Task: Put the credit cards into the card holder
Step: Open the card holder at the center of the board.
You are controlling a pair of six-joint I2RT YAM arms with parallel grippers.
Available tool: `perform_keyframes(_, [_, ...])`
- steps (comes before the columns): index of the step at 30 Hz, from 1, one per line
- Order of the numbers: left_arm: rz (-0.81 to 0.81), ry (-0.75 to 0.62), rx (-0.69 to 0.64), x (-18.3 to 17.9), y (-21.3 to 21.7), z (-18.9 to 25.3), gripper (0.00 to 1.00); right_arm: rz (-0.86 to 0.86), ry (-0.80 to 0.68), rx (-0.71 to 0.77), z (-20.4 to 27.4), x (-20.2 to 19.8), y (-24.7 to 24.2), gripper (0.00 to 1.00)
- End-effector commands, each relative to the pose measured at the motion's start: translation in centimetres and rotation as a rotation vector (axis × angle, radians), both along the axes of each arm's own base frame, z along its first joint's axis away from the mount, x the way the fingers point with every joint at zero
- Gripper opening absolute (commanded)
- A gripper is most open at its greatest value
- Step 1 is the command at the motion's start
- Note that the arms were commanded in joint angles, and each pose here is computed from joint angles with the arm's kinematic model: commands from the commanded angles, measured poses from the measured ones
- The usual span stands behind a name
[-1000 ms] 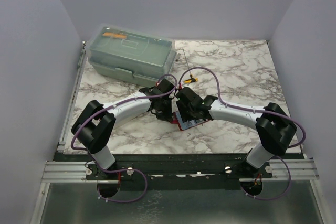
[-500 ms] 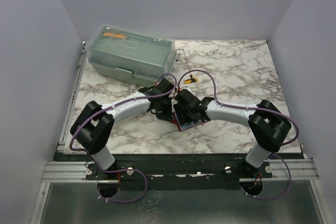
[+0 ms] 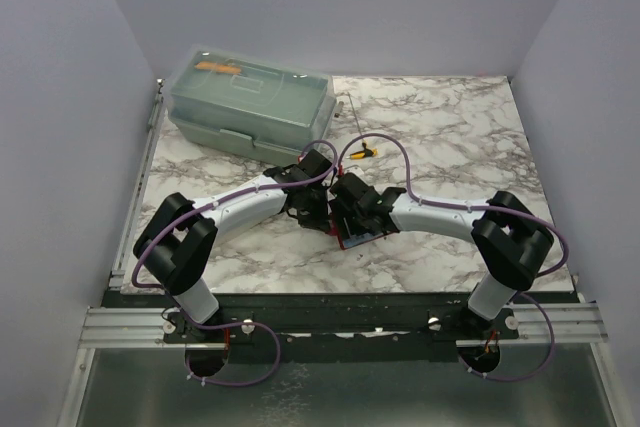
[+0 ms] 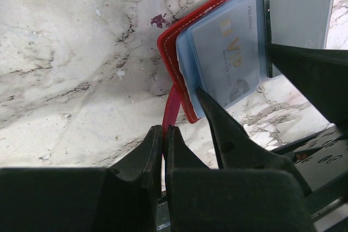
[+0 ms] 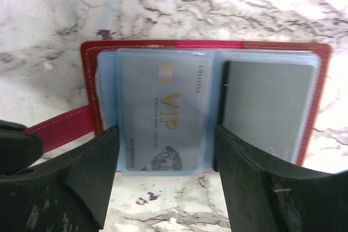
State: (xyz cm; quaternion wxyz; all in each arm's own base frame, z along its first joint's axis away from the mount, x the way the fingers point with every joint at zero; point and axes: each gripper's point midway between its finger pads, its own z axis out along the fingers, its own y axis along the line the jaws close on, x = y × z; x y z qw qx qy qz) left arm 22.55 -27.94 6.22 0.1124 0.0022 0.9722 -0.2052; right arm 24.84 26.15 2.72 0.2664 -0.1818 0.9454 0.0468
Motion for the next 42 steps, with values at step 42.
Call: perform_keyframes(42, [-0.015,-0.012,-0.034,0.2,-0.5,1.4,0.0,-0.207,-0.172,-0.193,5.3,0.9,-6.9,0.71])
